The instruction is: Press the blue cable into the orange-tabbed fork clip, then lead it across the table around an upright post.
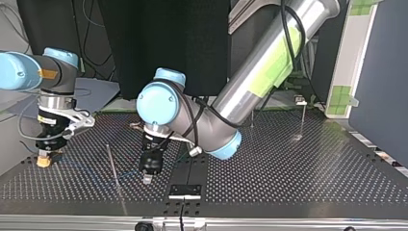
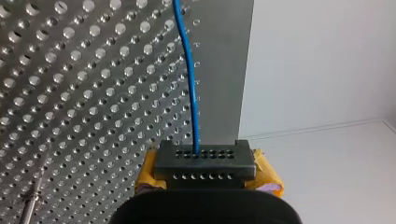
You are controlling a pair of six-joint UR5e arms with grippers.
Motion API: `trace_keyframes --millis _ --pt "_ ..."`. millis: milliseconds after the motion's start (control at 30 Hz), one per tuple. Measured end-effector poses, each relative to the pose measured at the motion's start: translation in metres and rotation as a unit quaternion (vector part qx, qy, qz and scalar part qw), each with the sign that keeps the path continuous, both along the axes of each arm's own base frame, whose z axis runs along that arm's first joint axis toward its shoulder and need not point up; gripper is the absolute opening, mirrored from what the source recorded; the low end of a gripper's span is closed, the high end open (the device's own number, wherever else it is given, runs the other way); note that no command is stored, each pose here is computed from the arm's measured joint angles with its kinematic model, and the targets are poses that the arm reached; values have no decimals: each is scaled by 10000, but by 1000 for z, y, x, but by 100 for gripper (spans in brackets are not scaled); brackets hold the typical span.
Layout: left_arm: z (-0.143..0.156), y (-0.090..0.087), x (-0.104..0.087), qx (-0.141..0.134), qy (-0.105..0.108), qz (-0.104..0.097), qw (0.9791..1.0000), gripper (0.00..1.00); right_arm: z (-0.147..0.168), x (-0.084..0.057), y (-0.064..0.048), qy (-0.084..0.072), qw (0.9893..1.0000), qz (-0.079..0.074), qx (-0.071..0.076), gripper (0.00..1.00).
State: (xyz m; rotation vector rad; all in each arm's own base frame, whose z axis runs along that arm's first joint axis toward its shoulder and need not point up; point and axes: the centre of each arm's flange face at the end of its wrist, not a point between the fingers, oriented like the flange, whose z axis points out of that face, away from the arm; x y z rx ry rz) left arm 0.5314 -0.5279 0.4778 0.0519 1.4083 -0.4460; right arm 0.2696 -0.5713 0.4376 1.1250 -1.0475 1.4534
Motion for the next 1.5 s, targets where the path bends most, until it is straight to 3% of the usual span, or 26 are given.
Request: trace_keyframes --millis 233,667,1133,1500 --pt "-18 -13 8 64 126 -68 9999 0 2 -13 -9 -40 10000 -85 -12 0" --pt "-60 -22 17 258 381 -57 9989 0 -24 -24 -25 -4 9996 -188 189 0" --pt "-99 -17 27 393 596 -9 9974 0 -55 -22 -35 52 9990 -173 420 0" --pt "-131 -7 31 464 720 24 9963 0 -98 -13 -38 142 9969 -100 771 0"
